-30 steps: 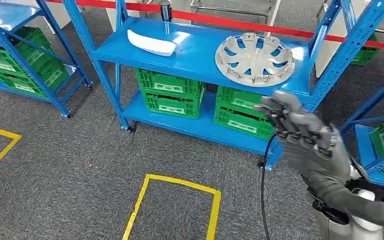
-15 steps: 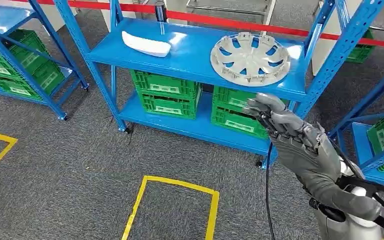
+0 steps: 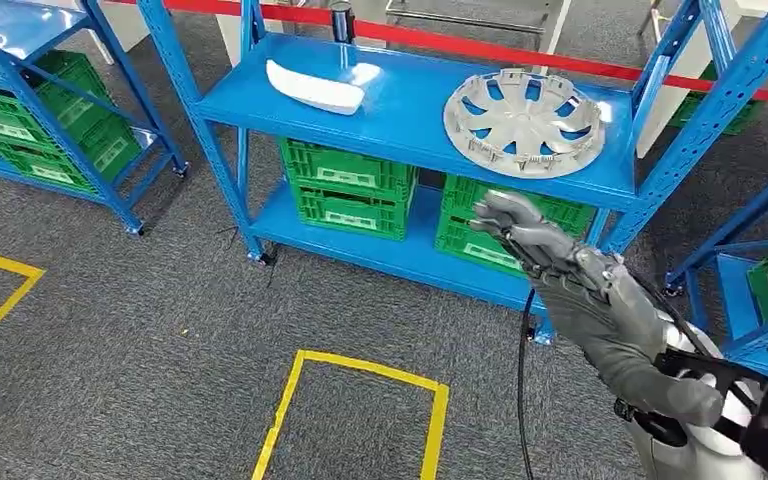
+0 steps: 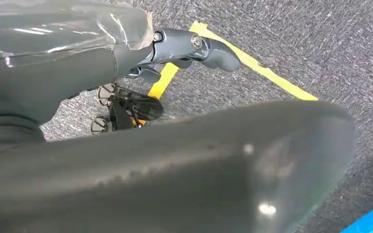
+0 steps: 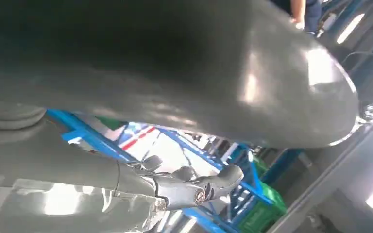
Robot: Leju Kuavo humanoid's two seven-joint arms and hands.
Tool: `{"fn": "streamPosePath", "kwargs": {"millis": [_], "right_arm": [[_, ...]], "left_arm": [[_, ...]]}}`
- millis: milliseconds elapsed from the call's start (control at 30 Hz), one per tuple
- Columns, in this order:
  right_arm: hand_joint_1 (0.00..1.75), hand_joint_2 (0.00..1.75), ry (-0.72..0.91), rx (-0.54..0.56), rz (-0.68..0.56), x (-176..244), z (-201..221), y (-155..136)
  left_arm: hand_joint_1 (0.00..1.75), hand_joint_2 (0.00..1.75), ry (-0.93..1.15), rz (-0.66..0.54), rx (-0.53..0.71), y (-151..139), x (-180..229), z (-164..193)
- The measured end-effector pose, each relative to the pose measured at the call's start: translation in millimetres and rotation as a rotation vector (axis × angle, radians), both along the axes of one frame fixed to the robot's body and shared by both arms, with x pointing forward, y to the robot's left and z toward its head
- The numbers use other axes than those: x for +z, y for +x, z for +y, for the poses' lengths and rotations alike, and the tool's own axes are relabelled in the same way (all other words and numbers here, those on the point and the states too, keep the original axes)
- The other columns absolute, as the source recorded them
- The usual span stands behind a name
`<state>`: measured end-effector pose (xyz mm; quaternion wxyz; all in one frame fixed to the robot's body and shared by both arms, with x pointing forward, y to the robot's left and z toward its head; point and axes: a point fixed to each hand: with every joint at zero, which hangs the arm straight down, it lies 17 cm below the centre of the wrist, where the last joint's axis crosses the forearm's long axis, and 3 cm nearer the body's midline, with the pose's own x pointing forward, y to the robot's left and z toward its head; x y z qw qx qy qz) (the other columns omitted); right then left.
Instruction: Take the parts from the cabinet and place them on the table.
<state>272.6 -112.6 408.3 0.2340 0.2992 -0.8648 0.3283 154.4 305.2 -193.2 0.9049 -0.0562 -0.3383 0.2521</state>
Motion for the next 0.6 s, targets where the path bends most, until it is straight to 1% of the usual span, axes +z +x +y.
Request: {"fn": "streamPosePath", "kwargs": {"millis": [167,333,600], "right_arm": [[0.00,0.00,-0.054,-0.045,0.090,-21,11,14],[0.00,0.00,-0.102,-0.033,0.191,-60,24,12],[0.00,0.00,-0.123,-0.008,0.246,-79,33,9]], "left_arm": [[0.00,0.00,0.004,-0.005,0.009,1,1,4],[0.00,0.00,0.004,-0.002,0.017,-1,1,6],[0.00,0.00,0.001,-0.006,0.022,-1,1,6]]}}
